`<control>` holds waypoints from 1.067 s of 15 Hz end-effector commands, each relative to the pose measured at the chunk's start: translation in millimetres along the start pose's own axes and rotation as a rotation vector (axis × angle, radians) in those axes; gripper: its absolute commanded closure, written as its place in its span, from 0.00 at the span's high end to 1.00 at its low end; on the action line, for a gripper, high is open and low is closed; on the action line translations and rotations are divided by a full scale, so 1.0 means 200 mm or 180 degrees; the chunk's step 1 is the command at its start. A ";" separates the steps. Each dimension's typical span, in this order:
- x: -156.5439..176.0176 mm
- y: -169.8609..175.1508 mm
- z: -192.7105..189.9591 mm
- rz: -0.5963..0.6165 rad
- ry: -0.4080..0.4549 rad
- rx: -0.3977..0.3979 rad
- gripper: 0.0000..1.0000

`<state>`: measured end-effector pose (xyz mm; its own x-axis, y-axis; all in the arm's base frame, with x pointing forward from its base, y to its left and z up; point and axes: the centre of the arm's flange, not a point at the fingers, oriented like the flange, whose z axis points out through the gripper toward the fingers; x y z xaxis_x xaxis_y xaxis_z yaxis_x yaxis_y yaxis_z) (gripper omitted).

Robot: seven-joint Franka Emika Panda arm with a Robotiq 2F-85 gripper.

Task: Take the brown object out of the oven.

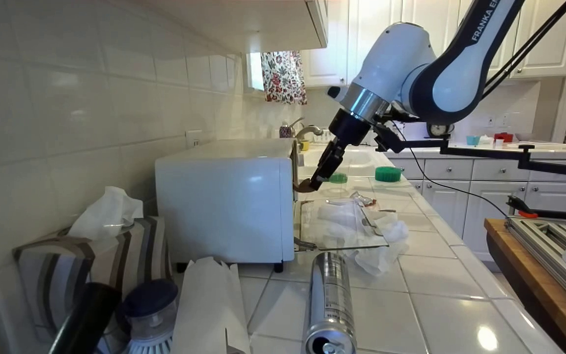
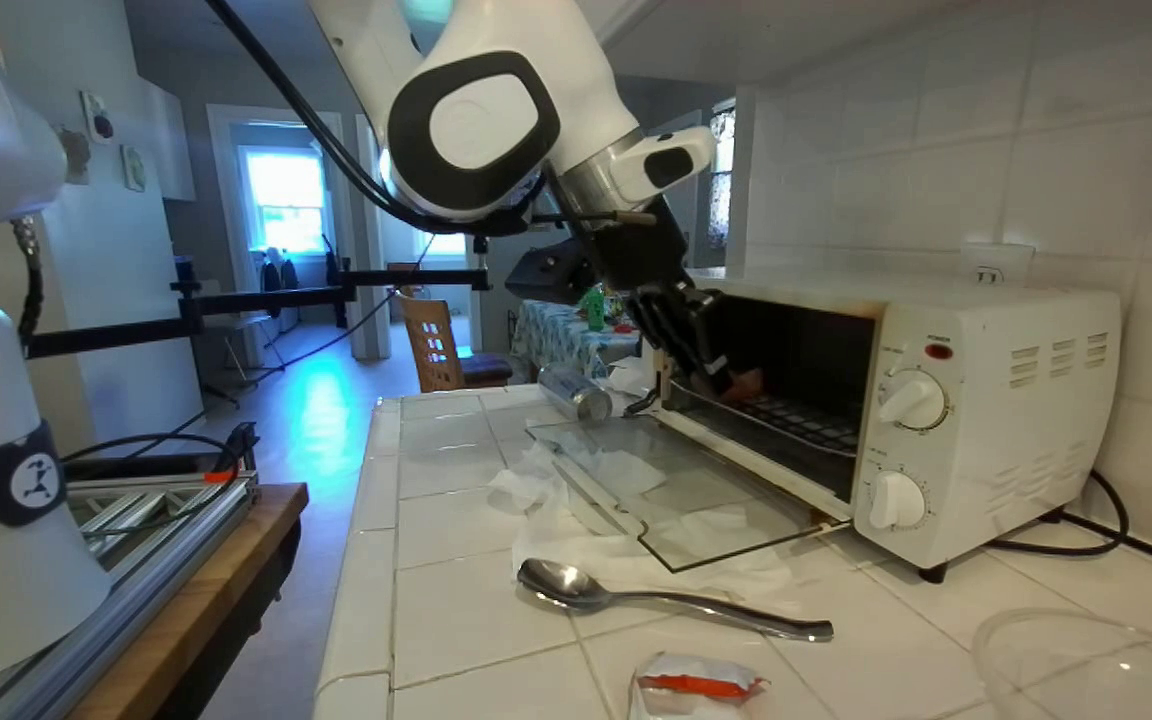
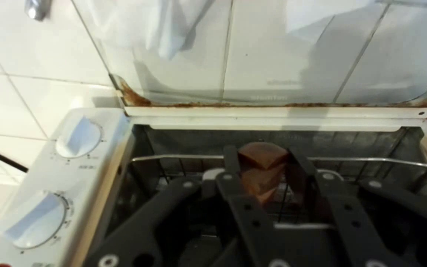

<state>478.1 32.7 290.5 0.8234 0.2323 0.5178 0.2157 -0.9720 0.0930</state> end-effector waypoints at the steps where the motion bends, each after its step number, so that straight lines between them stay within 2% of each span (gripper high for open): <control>1: -0.09 -0.04 -0.10 0.0119 -0.0146 -0.0056 0.12; 6: -0.15 0.06 -0.18 0.0453 -0.0194 -0.0180 0.12; 9: -0.21 0.19 -0.19 0.0731 -0.0235 -0.0220 0.12; 16: -0.37 0.47 -0.15 0.1234 -0.0276 -0.0484 0.12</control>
<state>426.8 -68.1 295.8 0.8869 -0.1039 0.4502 -0.1337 -0.9904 0.0349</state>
